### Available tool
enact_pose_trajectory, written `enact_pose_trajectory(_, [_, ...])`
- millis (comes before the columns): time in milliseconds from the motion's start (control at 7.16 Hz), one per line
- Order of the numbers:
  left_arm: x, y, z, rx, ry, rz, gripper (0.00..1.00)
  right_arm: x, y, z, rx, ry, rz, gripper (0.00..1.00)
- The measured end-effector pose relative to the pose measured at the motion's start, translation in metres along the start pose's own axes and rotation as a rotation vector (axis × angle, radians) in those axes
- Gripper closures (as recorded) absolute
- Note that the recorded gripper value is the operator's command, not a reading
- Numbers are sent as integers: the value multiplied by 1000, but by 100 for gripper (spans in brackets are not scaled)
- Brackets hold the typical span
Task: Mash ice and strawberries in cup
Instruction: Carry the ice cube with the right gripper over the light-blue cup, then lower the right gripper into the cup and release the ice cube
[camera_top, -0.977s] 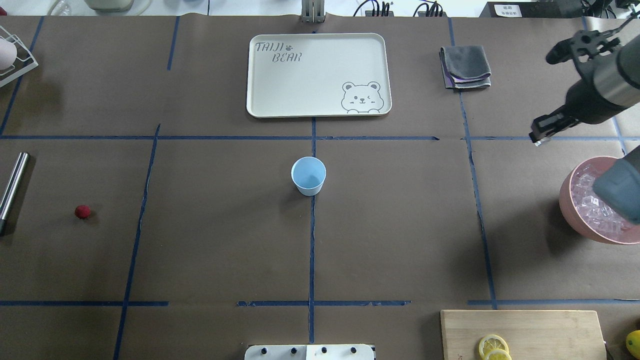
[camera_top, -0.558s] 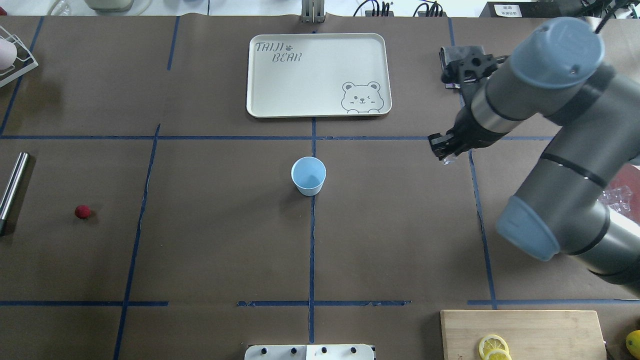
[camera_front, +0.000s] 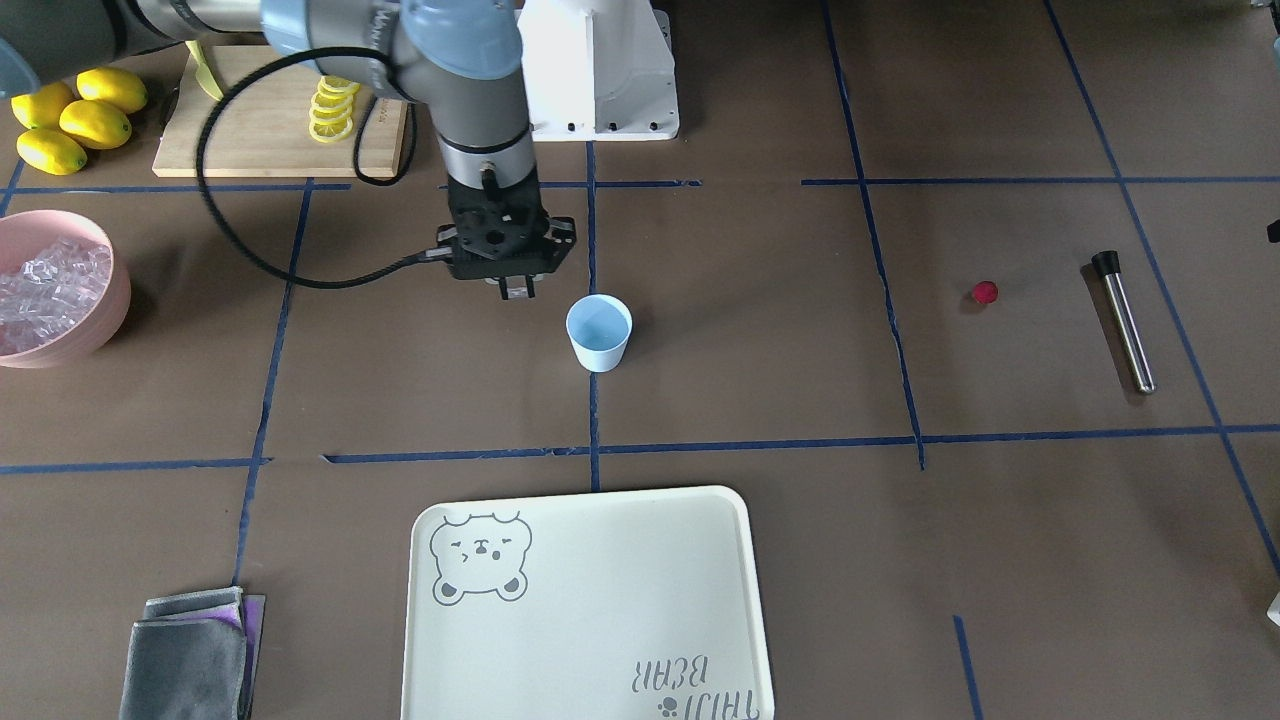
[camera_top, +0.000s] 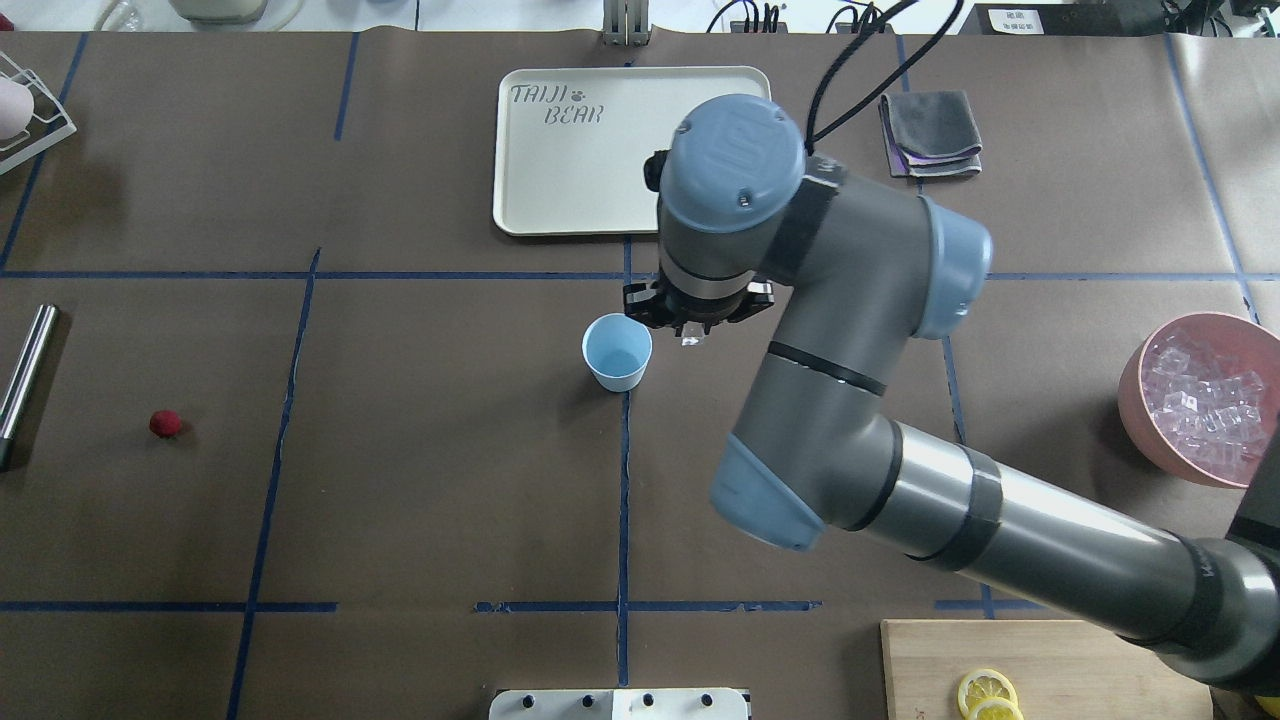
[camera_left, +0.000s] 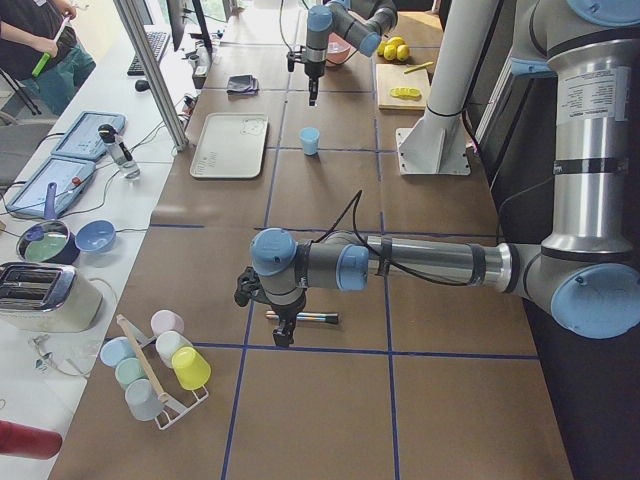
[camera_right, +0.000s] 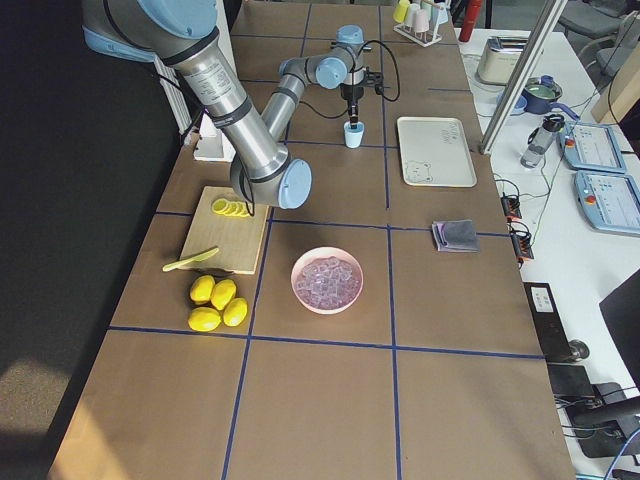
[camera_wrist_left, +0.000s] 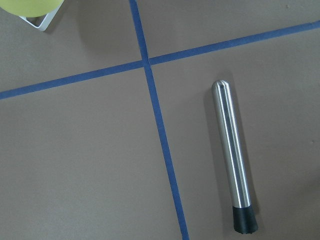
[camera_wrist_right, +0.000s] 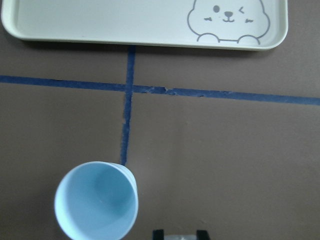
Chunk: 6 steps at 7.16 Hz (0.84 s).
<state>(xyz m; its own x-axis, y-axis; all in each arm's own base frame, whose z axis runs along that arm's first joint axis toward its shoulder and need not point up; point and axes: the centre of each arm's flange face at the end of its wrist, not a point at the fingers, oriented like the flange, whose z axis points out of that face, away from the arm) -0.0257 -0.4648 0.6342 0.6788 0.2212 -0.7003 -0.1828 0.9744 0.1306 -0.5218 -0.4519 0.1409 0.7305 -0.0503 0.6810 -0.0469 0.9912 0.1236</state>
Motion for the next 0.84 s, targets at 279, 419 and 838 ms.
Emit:
enact_pose_trajectory(279, [-1,1,1,-2,0,-2,0,-30,11,15,11,7,5,100])
enact_pose_trajectory(419, [-1,1,1,-3,0,-3,0,-36,10,22,25,-1,3,100])
enact_pose_trajectory(838, [-2,1,2,-4,0,-5,0,-42,4,37,62,-24,-4,100])
